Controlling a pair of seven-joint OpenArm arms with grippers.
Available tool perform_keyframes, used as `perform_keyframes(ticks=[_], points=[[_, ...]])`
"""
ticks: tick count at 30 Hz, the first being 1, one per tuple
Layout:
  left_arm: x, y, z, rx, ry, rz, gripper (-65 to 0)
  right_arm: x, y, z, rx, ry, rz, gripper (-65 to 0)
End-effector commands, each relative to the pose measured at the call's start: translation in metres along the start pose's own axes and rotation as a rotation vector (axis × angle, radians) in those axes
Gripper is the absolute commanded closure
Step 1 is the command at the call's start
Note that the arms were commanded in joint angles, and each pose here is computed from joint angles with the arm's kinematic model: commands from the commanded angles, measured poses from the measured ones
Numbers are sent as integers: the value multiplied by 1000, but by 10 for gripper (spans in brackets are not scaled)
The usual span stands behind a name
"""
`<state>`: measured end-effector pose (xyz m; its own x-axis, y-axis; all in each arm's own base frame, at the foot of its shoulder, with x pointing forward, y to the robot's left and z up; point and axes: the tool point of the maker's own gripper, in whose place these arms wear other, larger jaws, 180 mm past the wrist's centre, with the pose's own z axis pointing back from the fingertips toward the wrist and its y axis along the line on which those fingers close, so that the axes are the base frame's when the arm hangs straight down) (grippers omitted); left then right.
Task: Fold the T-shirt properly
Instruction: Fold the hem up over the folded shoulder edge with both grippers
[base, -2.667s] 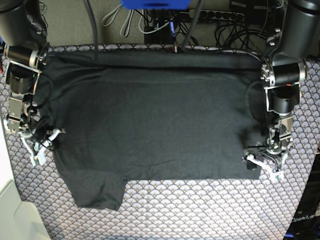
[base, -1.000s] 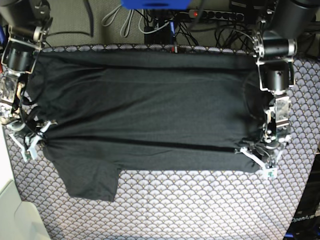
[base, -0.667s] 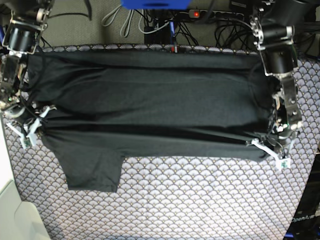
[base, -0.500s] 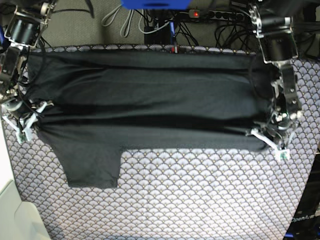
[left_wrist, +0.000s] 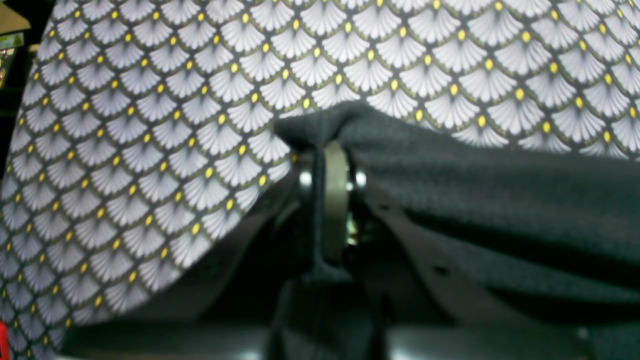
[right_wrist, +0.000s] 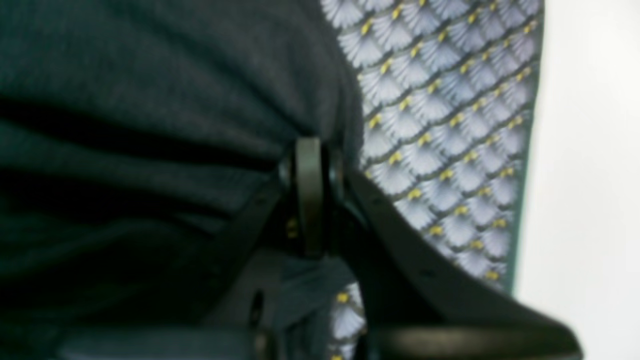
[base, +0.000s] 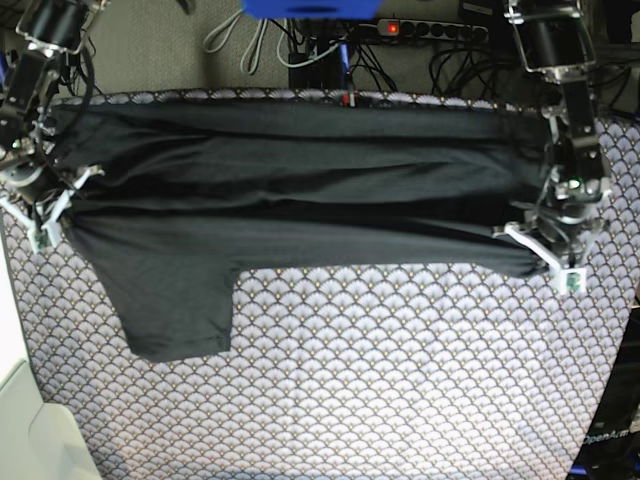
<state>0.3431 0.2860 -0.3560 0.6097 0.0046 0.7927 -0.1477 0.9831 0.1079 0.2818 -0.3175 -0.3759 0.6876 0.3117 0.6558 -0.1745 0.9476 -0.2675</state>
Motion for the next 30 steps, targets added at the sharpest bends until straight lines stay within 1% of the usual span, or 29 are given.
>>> perform_keyframes(ticks=[1,3,6,10,14,17,21,24,27,30], points=[[21,16,5,44,-65,4,-4,16,-14,6,-36,-47,19,0],[19,25,11,67,-74,32,-4,16,-13,8,-37,-49,25,0],[18,39,20,102,-84,45,-4,23,-15,14,-52,-63,37,0],[13,38,25,101,-79,33,-4,17,-16,21,-65,-57,42,0],[14,30,31,91,-96,47,-4,11,-14,27,-65,-47,57,0],[15,28,38,90,-105,36,-4,9,-12,29,-65,-42,61,0],[10,27,43,91,-59,31,-4,5,-5,32,-30,-60,25,0],[9,27,45,90,-45,30,-4,-5,2,35,2,-54,6,0],[0,27,44,90,-20,30,-4,-10,5,36,10,-43,0,0],[-8,25,45,86,-7,23,-4,-25,11,39,25,-14,1,0]])
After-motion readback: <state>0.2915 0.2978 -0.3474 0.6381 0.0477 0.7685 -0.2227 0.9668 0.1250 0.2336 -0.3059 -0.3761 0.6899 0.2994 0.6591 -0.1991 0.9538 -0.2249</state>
